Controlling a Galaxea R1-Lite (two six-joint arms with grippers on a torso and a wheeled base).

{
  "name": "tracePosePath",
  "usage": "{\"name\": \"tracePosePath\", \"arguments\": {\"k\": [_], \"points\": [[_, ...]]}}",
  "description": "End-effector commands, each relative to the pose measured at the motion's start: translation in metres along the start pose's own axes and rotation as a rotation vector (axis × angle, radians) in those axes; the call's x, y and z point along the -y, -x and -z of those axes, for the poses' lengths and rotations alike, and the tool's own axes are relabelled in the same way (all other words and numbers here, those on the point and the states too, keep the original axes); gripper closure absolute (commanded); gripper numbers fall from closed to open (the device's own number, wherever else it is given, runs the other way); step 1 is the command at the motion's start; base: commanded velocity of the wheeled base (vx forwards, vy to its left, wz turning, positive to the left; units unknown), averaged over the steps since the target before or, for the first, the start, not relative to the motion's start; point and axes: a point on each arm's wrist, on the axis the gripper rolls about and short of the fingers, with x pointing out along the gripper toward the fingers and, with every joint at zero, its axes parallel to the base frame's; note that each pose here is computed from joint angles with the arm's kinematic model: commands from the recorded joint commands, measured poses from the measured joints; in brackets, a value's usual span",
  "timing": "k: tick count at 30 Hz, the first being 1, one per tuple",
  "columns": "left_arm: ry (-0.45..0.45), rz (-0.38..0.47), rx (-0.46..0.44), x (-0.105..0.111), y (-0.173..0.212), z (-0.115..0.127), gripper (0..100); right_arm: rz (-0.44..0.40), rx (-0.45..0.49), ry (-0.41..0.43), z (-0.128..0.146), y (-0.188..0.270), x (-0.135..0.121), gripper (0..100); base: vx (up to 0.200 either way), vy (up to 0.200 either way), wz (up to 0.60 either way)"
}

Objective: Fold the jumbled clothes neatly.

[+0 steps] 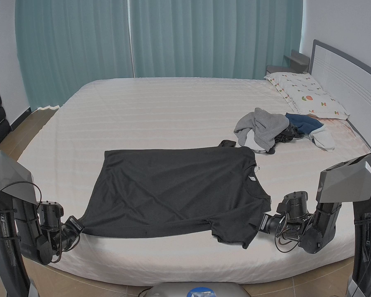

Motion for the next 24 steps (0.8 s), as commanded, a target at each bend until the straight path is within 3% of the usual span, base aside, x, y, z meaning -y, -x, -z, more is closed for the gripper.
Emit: {"name": "tracePosePath", "arguments": {"k": [1, 13, 24], "points": [[0.000, -0.001, 0.000, 0.000, 0.001, 0.000, 100, 0.013, 0.002, -0.011, -0.002, 0.010, 0.003, 100, 0.000, 0.000, 0.00], [-0.018, -0.005, 0.000, -0.001, 0.007, 0.000, 100, 0.000, -0.006, -0.032, -0.009, 0.054, 0.006, 100, 0.000, 0.000, 0.00], [-0.115, -0.020, -0.005, -0.006, 0.023, 0.001, 100, -0.028, -0.035, -0.013, -0.002, 0.101, 0.004, 100, 0.000, 0.000, 0.00]]}}
